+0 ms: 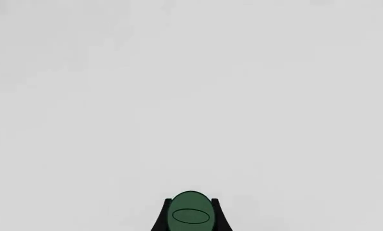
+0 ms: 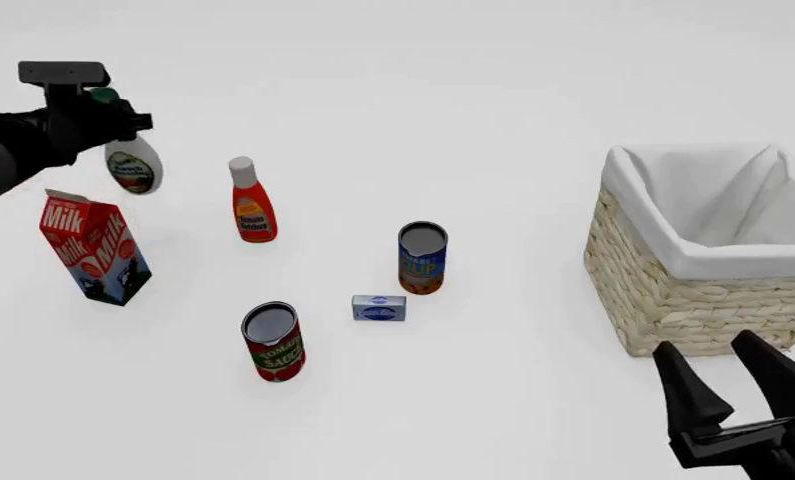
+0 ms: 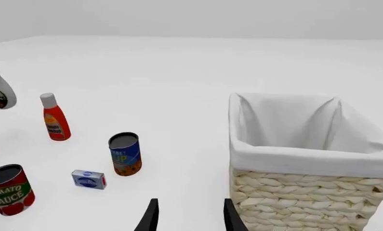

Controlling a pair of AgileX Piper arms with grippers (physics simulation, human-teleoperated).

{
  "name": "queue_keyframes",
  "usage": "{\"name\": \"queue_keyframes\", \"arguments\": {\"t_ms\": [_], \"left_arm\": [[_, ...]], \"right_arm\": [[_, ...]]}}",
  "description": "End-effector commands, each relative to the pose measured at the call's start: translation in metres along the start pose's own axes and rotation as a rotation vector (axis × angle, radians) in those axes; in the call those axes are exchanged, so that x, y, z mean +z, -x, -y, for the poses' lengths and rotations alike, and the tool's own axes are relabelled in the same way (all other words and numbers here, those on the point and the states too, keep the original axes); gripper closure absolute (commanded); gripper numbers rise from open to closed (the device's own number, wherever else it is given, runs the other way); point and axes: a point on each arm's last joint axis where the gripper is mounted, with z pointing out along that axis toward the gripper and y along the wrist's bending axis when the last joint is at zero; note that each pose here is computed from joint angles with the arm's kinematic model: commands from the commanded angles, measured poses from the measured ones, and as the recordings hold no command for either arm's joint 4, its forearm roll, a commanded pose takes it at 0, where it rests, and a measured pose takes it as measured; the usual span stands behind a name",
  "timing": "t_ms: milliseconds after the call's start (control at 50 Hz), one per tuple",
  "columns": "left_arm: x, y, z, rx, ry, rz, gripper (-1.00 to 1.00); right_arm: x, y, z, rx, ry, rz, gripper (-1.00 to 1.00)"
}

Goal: Pick the salad dressing and place it in the basket.

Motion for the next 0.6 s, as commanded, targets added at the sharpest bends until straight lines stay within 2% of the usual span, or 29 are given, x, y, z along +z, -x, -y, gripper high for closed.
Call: {"name": "queue_keyframes", "arguments": {"t_ms": [20,40,80,100,200,260,380,480,600], "left_arm": [[-0.036,0.047,0.014,-0.004,-0.028,0.119,1.00],[-0.045,0.056,0.027,0.008,-0.055,0.131,1.00],[-0.048,0.059,0.031,0.012,-0.062,0.135,1.00],[-0.055,0.065,0.040,0.020,-0.083,0.149,1.00],[-0.081,0.085,0.063,0.027,-0.137,0.194,1.00],[-0.100,0.097,0.083,0.038,-0.187,0.221,1.00],[-0.127,0.112,0.109,0.060,-0.255,0.253,1.00],[-0.151,0.119,0.134,0.079,-0.327,0.274,1.00],[-0.177,0.113,0.162,0.128,-0.408,0.287,1.00]], "right_arm": [[-0.001,0.000,0.000,0.000,0.003,0.004,-1.00],[-0.001,0.000,0.000,0.001,0.004,0.005,-1.00],[-0.002,0.000,-0.001,0.001,0.006,0.006,-1.00],[-0.002,0.000,-0.001,0.002,0.009,0.006,-1.00],[-0.003,0.001,-0.001,0.003,0.009,0.009,-1.00],[-0.004,0.001,-0.001,0.004,0.008,0.010,-1.00],[-0.006,0.001,-0.001,0.007,0.007,0.013,-1.00],[-0.009,0.001,0.000,0.006,0.005,0.014,-1.00],[-0.010,0.001,0.000,0.007,0.006,0.017,-1.00]]}}
